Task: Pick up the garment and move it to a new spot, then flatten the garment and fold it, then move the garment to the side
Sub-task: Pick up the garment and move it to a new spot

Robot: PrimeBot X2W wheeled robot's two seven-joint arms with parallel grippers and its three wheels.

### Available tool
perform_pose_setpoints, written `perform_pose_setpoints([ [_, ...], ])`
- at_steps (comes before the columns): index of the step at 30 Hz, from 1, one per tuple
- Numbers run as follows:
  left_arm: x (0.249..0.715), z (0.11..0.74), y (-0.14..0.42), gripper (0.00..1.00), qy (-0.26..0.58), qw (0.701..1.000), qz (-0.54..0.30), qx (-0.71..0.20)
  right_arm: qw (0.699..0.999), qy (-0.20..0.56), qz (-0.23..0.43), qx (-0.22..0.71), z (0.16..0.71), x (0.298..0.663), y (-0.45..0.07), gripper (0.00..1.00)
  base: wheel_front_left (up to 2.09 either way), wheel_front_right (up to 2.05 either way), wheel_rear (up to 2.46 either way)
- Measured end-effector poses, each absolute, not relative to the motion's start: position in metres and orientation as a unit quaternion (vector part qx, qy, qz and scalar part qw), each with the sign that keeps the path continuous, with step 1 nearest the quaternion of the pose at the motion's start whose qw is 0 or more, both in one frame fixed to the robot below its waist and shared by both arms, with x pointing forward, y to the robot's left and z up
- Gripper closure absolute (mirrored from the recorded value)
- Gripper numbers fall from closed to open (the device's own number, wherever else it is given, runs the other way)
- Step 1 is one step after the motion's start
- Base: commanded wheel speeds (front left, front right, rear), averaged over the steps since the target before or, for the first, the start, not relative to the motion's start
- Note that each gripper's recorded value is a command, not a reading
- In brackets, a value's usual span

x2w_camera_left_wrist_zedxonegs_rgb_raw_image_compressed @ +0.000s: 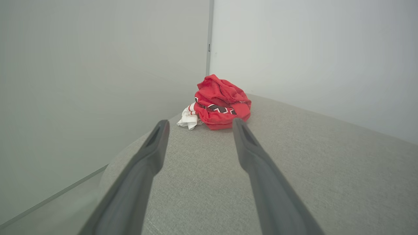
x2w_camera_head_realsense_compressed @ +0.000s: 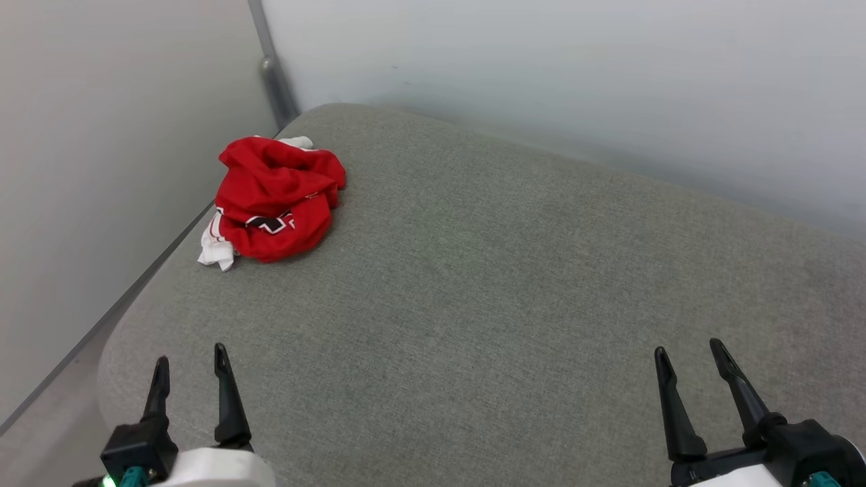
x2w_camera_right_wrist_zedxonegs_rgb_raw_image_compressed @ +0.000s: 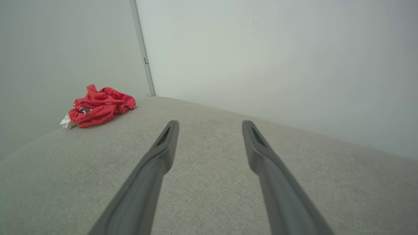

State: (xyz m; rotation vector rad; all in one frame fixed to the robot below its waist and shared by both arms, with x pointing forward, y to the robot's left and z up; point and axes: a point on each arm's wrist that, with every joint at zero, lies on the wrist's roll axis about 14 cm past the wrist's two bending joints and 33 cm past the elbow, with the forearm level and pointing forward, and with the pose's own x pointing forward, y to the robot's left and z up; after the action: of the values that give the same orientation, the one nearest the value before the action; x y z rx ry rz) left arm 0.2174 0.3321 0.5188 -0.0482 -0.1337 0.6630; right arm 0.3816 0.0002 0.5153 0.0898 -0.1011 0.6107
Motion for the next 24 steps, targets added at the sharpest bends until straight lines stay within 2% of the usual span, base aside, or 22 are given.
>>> perform_pose_setpoints([
  [9, 0.271, 0.564, 0.373, 0.00, -0.113, 0.948, 0.295, 0.021, 0.958, -0.059, 0.280, 0.024, 0.512, 0.401, -0.011, 0.00, 0.00, 0.00, 0.00],
  [18, 0.365, 0.635, 0.426, 0.00, -0.179, 0.943, 0.274, 0.059, 0.970, -0.064, 0.236, -0.006, 0.494, 0.447, -0.035, 0.00, 0.00, 0.00, 0.00],
  [24, 0.428, 0.655, 0.458, 0.00, -0.181, 0.944, 0.267, 0.064, 0.976, -0.053, 0.210, -0.030, 0.469, 0.469, -0.053, 0.00, 0.00, 0.00, 0.00],
])
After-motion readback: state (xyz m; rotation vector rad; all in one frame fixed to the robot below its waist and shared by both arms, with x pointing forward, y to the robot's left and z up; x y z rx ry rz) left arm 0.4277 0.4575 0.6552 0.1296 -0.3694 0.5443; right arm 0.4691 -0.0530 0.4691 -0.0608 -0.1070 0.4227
